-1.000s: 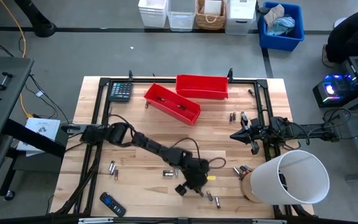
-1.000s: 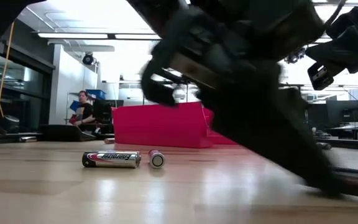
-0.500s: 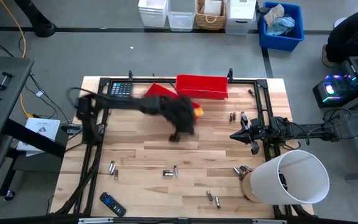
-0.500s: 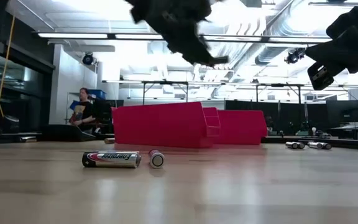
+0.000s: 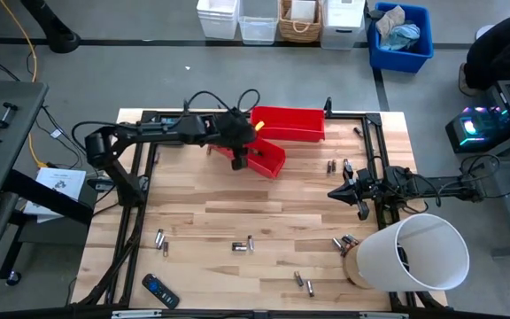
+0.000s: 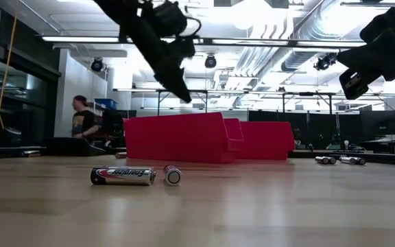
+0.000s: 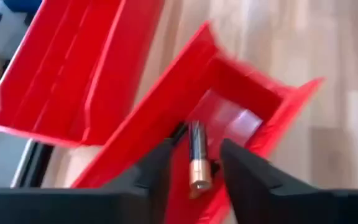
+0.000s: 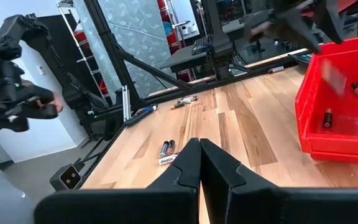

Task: Sort batteries
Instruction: Put the black battery into the bottom red bin, then put the silver battery into the top red bin

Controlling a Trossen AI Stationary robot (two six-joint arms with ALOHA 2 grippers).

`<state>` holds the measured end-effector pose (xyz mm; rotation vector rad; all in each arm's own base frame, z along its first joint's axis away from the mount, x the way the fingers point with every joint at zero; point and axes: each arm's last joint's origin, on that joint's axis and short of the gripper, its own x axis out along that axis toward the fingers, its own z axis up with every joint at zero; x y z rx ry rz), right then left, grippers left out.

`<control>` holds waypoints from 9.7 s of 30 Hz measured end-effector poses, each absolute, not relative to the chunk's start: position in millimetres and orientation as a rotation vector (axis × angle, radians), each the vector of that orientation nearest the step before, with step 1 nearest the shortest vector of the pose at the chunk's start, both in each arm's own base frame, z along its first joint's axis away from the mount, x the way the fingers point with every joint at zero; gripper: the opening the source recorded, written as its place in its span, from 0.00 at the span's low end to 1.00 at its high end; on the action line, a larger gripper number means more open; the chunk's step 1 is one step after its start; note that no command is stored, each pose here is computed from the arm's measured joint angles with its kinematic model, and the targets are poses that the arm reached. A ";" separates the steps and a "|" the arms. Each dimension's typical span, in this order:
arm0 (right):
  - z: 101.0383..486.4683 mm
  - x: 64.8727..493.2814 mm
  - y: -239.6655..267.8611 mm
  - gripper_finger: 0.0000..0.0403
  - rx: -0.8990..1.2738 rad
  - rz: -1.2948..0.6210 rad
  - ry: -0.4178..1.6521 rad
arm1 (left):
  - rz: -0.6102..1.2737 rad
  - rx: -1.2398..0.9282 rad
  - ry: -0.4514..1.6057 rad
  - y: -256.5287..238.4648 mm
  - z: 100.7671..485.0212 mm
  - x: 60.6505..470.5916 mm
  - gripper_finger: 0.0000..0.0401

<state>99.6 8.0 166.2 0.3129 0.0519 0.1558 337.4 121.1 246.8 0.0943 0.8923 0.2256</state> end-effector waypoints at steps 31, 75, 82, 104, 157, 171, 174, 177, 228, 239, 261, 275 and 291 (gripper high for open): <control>230.9 119.4 1.7 0.00 0.695 0.019 -0.470 | 0.272 -0.519 1.133 -72.8 291.2 155.5 0.42; 322.4 279.1 18.5 0.00 0.597 -0.014 0.083 | 1.024 -0.985 1.412 -119.7 129.9 118.9 0.39; 321.9 279.1 18.5 0.00 0.596 -0.015 0.086 | 0.993 -0.960 1.380 -120.0 129.6 119.7 0.08; 330.2 279.4 18.3 0.00 0.599 0.003 -0.002 | 0.842 -0.884 0.665 -70.0 239.8 139.0 0.08; 346.6 276.5 -30.0 0.00 0.484 -0.128 -0.208 | 0.302 -0.477 0.721 -2.7 304.3 262.7 0.50; 346.6 278.1 -5.7 0.00 0.513 0.091 -0.153 | 0.158 -0.038 1.421 -161.3 225.2 161.2 0.41; 346.6 278.2 3.1 0.00 0.521 0.069 -0.159 | 0.130 -0.064 1.501 -166.6 204.2 160.1 0.41; 346.7 277.9 11.1 0.00 0.547 0.015 -0.174 | 0.129 -0.065 1.539 -162.8 184.4 151.6 0.41; 390.5 229.0 3.7 0.00 0.292 -0.129 -0.384 | 0.497 -0.356 0.490 121.7 265.5 329.8 0.07; 385.6 232.6 -18.9 0.00 0.287 -0.263 -0.369 | 0.520 -0.248 0.580 233.0 239.8 396.3 0.13; 368.9 235.4 -32.6 0.00 0.250 -0.290 -0.188 | 1.064 -0.523 0.707 146.8 264.4 215.2 0.50; 367.7 232.6 -51.0 0.00 0.305 -0.280 -0.184 | 1.305 -0.731 1.414 142.9 190.7 148.3 0.28; 367.1 232.6 -51.6 0.00 0.304 -0.273 -0.176 | 1.467 -0.904 1.572 181.3 140.9 129.3 0.26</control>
